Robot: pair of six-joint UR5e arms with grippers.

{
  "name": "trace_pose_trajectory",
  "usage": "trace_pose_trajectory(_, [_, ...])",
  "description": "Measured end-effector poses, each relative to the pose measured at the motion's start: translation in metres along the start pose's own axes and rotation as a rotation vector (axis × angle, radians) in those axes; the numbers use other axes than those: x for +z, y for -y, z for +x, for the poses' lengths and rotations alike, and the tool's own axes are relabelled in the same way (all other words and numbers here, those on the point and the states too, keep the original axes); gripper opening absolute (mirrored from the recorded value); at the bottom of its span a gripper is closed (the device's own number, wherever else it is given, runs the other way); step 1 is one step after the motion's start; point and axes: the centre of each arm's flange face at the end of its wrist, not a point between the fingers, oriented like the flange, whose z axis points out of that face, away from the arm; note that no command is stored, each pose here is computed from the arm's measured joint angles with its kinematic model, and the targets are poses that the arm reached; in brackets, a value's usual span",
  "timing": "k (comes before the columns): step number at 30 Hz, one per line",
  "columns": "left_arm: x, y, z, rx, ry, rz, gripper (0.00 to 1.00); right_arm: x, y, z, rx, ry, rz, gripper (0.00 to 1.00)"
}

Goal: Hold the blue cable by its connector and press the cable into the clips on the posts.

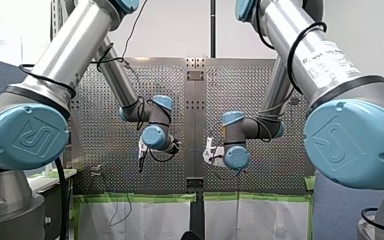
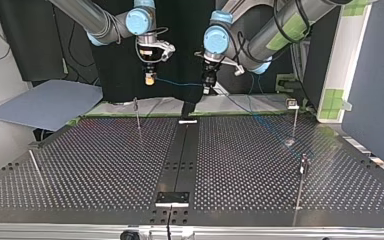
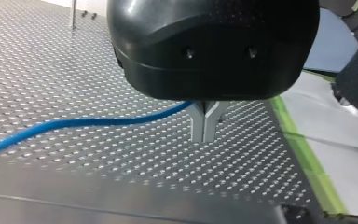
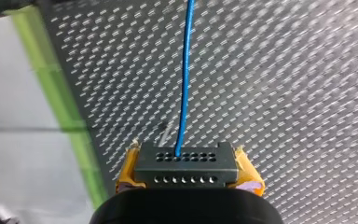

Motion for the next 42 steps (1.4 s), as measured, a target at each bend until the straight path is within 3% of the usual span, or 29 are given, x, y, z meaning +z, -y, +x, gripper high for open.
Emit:
trace_pose_trajectory(14, [0.005, 0.013, 0.027, 0.0, 0.01, 0.029, 0.0, -0.037, -0.052, -0.08, -0.01, 0.105, -0.067, 0.0])
trace_pose_trajectory(17, [0.008, 0.016, 0.038, -0.001, 0.01, 0.037, 0.0, -0.044, -0.06, -0.085, 0.007, 0.111, -0.071, 0.0])
trace_pose_trajectory(21, [0.011, 0.018, 0.054, 0.004, -0.002, 0.04, 0.0, -0.051, -0.069, -0.089, 0.043, 0.113, -0.066, 0.0])
trace_pose_trajectory(25, [0.011, 0.018, 0.07, 0.012, -0.026, 0.038, 0.0, -0.048, -0.075, -0.087, 0.073, 0.091, -0.067, 0.0])
trace_pose_trajectory(31, [0.014, 0.021, 0.073, 0.011, -0.023, 0.042, 0.0, -0.035, -0.079, -0.08, 0.094, 0.039, -0.053, 0.0])
trace_pose_trajectory(37, [0.02, 0.031, 0.07, 0.006, -0.009, 0.052, 0.0, -0.024, -0.083, -0.072, 0.101, -0.017, -0.044, 0.0])
trace_pose_trajectory(42, [0.027, 0.043, 0.08, 0.013, -0.024, 0.056, 0.0, -0.016, -0.087, -0.066, 0.084, -0.059, -0.049, 0.0])
